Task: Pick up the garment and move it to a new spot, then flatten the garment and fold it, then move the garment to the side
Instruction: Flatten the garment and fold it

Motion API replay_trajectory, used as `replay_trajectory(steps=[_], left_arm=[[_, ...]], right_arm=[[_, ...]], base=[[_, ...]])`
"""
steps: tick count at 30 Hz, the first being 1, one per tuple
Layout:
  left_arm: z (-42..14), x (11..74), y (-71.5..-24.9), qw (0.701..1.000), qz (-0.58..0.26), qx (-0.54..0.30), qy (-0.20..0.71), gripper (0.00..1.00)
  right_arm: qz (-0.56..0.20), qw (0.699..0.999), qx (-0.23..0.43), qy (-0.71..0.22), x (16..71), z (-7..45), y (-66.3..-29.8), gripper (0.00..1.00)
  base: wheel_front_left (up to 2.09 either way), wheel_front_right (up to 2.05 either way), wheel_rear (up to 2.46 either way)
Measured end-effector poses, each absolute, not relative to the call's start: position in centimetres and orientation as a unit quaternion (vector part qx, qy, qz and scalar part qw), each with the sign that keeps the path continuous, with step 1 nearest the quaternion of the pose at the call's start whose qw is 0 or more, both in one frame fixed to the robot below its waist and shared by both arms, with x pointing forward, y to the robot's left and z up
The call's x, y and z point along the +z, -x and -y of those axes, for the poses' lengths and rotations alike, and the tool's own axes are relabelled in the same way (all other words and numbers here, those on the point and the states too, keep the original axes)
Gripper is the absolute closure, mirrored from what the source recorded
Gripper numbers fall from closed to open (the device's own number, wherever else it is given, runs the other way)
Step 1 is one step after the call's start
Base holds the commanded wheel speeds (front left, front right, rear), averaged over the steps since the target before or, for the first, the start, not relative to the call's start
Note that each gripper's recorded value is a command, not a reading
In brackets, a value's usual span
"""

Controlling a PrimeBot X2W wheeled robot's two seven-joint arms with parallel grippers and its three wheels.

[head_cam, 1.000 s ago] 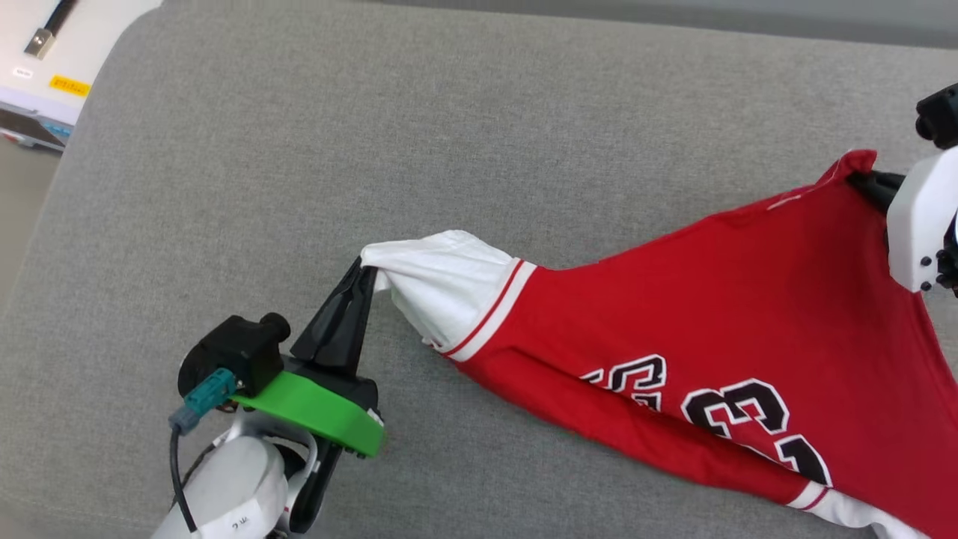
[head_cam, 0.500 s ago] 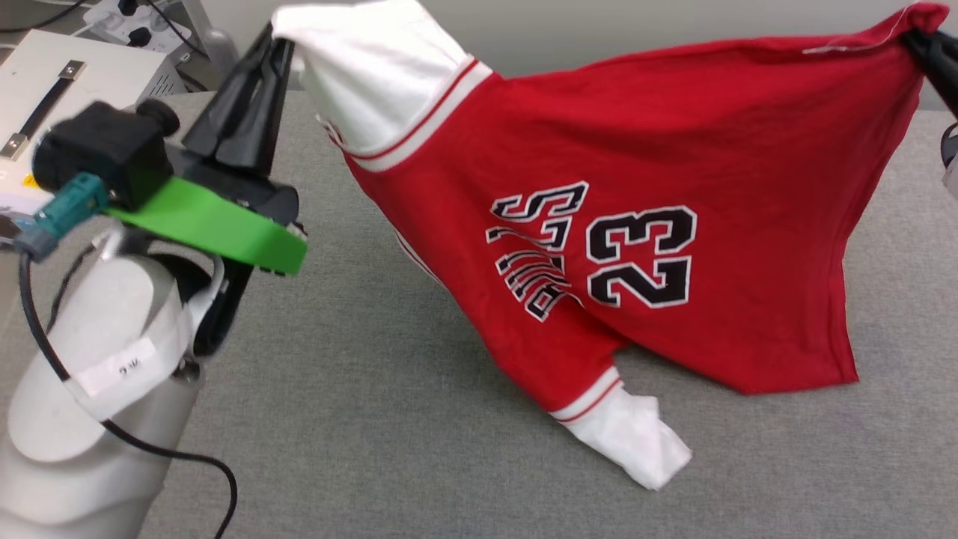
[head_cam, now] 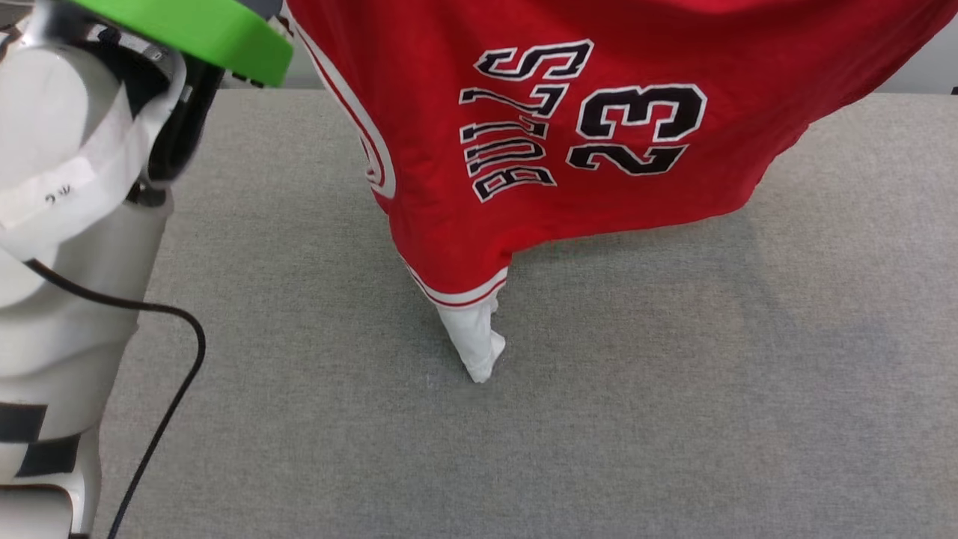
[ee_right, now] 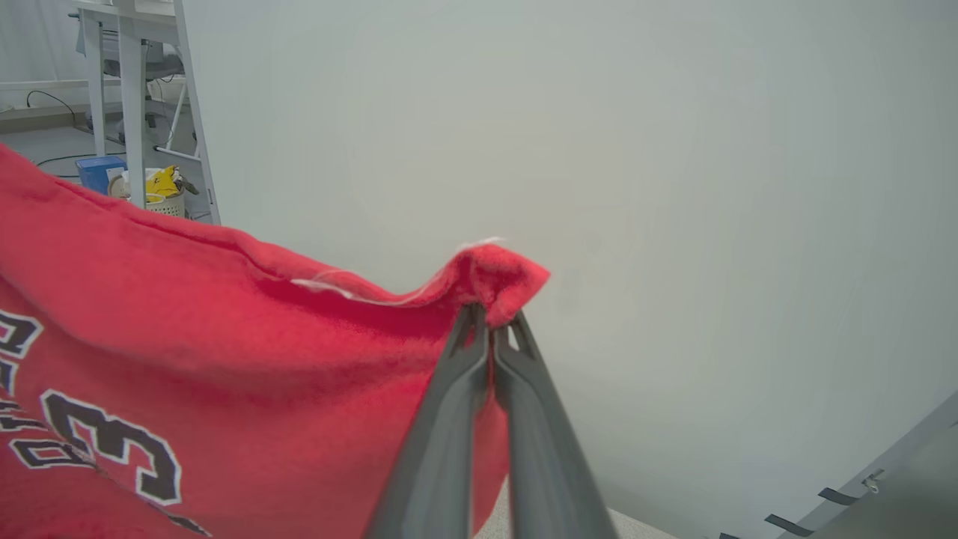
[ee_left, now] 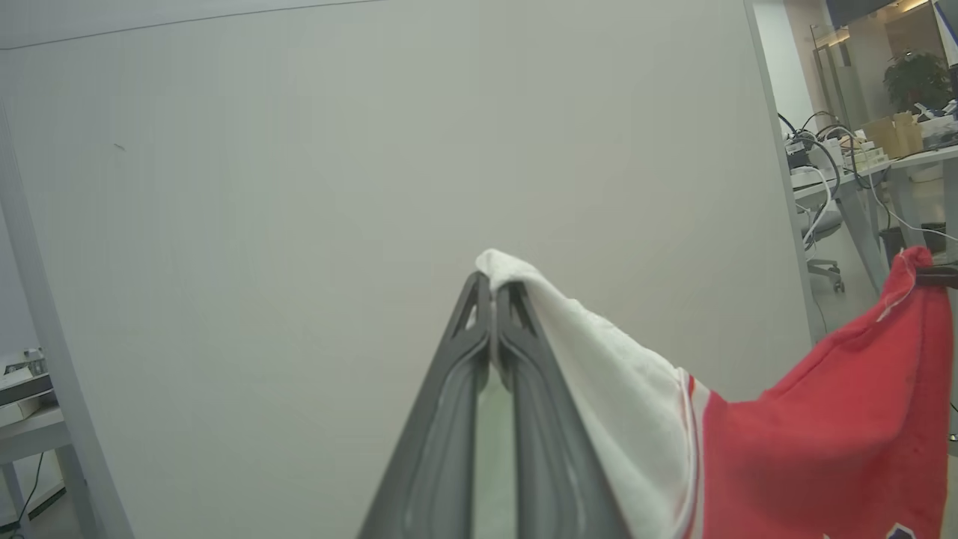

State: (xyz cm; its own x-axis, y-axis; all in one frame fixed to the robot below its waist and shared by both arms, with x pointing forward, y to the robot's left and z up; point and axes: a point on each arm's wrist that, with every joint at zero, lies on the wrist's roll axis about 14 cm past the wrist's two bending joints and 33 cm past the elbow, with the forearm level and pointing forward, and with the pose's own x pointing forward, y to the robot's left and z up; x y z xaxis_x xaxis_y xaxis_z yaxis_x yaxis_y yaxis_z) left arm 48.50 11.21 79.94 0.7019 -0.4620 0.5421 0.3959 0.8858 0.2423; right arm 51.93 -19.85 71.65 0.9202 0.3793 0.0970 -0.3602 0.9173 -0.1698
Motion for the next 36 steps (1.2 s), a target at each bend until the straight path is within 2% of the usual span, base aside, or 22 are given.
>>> replay_trajectory(steps=[6,17,26,31,36], left_arm=[[-10.3,80.9,-51.4,0.921,0.304,-0.236,-0.062,1.0],[-8.6,85.1,-59.6,0.918,0.315,-0.219,-0.105,1.0],[-8.0,86.3,-64.0,0.911,0.338,-0.202,-0.123,1.0],[-8.3,84.8,-66.3,0.915,0.333,-0.197,-0.114,1.0],[-9.5,80.2,-69.5,0.931,0.288,-0.184,-0.125,1.0]], right_arm=[[0.074,0.98,0.173,0.065,73.0,20.4,-54.1,1.0],[0.102,0.984,0.115,0.094,75.9,21.7,-62.1,1.0],[0.151,0.98,0.078,0.105,78.7,22.5,-67.3,1.0],[0.145,0.98,0.07,0.118,77.1,22.6,-69.7,1.0],[0.1,0.982,0.081,0.136,71.8,21.7,-72.2,1.0]], base=[[0.0,0.0,0.0],[0.0,0.0,0.0],[0.0,0.0,0.0],[0.0,0.0,0.0],[0.0,0.0,0.0]])
